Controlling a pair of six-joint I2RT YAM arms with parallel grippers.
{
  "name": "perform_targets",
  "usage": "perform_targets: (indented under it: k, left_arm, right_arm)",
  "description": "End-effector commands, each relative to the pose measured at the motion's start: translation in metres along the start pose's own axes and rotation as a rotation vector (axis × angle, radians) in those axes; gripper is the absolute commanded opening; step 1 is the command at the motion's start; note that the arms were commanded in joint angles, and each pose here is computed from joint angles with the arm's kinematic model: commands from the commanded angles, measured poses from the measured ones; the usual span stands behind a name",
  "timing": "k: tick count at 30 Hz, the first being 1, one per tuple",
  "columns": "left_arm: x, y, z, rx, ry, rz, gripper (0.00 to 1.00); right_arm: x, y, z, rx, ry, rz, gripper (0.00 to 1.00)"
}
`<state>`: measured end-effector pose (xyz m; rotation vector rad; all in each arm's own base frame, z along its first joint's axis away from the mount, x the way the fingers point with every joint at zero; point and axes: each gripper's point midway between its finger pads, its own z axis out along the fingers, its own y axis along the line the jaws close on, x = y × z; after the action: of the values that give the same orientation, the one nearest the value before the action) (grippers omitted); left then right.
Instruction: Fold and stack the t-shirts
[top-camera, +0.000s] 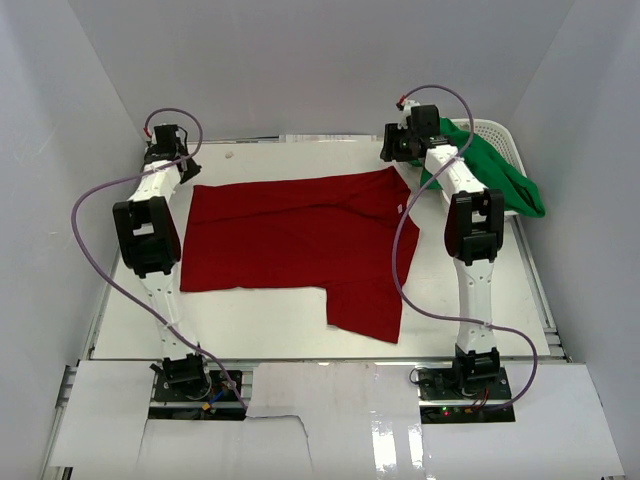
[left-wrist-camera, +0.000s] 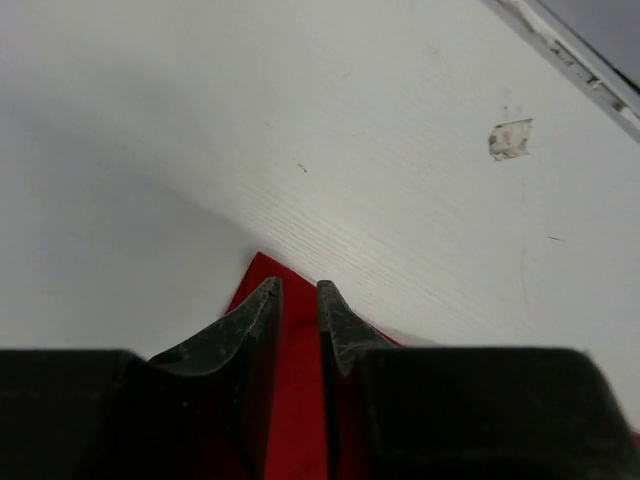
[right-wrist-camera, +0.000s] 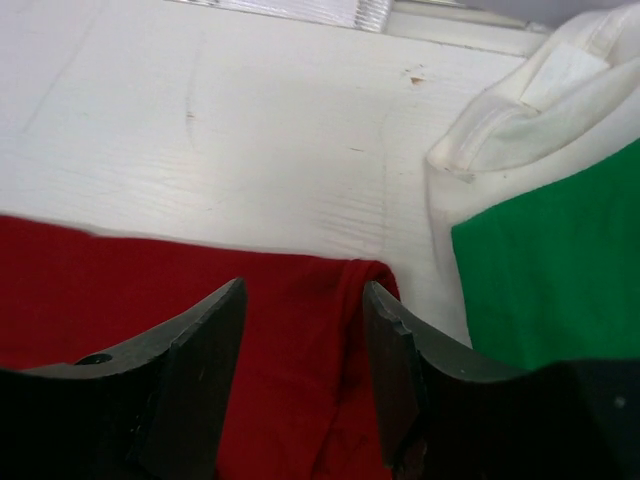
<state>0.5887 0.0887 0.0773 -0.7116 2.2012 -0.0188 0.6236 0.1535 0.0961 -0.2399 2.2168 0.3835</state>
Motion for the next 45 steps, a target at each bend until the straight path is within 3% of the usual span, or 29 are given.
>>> perform_targets:
  k: [1, 8, 15, 21, 31, 39, 45]
  left_arm:
    - [-0.045, -0.025, -0.056, 0.095, -0.084, -0.020, 0.32]
    - [0.006, -0.098, -0.082, 0.312, 0.059, 0.060, 0.31]
    - [0.065, -0.214, -0.107, 0.616, 0.185, 0.130, 0.31]
    - [0.084, -0.264, -0.100, 0.770, 0.283, 0.081, 0.31]
    - [0.127, -0.297, -0.090, 0.881, 0.408, 0.016, 0.34]
    - [0.154, -0.325, -0.116, 0.989, 0.477, 0.046, 0.35]
    - [0.165, -0.329, -0.125, 1.018, 0.533, 0.027, 0.36]
  right_arm:
    - [-0.040, 0.036, -0.045, -0.050, -0.064, -0.093, 0.57]
    - [0.017, 0.085, -0.058, -0.252, 0.116, -0.063, 0.60]
    - [0.050, 0.111, -0.069, -0.324, 0.173, -0.060, 0.61]
    - [0.066, 0.115, -0.063, -0.359, 0.192, -0.075, 0.61]
    - [0.063, 0.116, -0.038, -0.406, 0.162, -0.143, 0.61]
    - [0.052, 0.120, -0.014, -0.452, 0.123, -0.177, 0.61]
    - [0.067, 0.119, -0.004, -0.466, 0.150, -0.173, 0.61]
